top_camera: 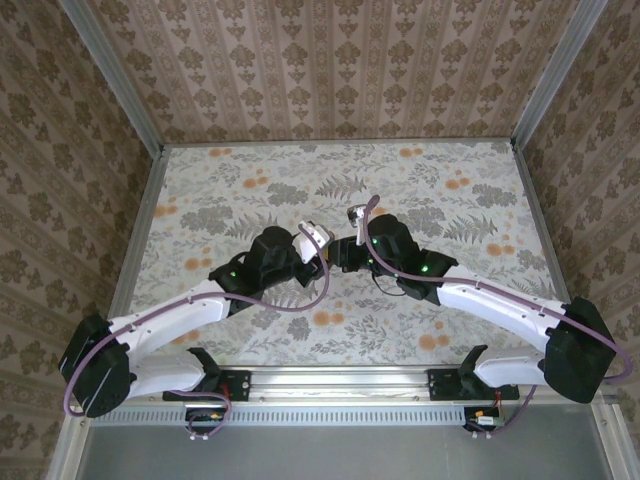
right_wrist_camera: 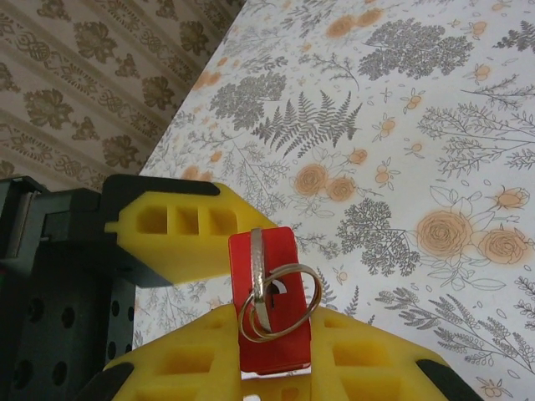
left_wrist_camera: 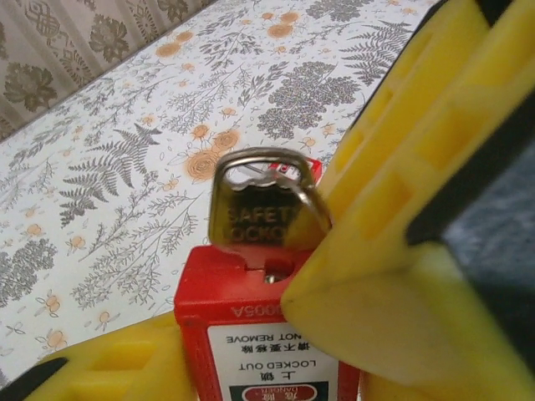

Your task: Unlock with the key

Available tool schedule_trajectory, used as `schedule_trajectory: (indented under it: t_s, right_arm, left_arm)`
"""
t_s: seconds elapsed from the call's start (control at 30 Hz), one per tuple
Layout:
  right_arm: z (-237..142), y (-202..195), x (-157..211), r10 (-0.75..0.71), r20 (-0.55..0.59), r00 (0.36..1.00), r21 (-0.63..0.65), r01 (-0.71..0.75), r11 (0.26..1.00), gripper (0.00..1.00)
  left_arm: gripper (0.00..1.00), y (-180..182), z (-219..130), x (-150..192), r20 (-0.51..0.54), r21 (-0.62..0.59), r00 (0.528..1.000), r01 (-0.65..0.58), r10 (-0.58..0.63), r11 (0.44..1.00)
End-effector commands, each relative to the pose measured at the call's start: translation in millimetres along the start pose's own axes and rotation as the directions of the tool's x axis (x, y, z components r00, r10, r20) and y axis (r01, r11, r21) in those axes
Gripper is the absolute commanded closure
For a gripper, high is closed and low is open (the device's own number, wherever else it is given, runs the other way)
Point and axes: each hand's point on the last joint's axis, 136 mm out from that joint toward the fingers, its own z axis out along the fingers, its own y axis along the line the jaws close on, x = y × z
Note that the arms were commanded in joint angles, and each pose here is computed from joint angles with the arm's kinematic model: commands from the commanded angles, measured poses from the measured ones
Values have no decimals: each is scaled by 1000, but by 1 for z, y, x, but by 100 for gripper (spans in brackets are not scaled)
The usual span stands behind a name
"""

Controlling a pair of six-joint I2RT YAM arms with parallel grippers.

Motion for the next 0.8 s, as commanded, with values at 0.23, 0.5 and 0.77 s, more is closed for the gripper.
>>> schedule_trajectory:
  t_s: [0.23,0.5,0.77]
  right_arm:
    - [-5,-9,8,-20,-16,1000,15,21,1000,83]
    - [-12,-18,-10,-18,39,999,43,17,999,83]
    - [-22,-30,-28,-17,82,997,73,11,997,83]
  left_arm:
    - [33,-9,-9,-45,146,54,989,-24,16,998]
    - [12,-18,-8,-32,98,103,995,-22,12,994]
    - [12,-13,-15,-22,98,81,995,22,-29,997]
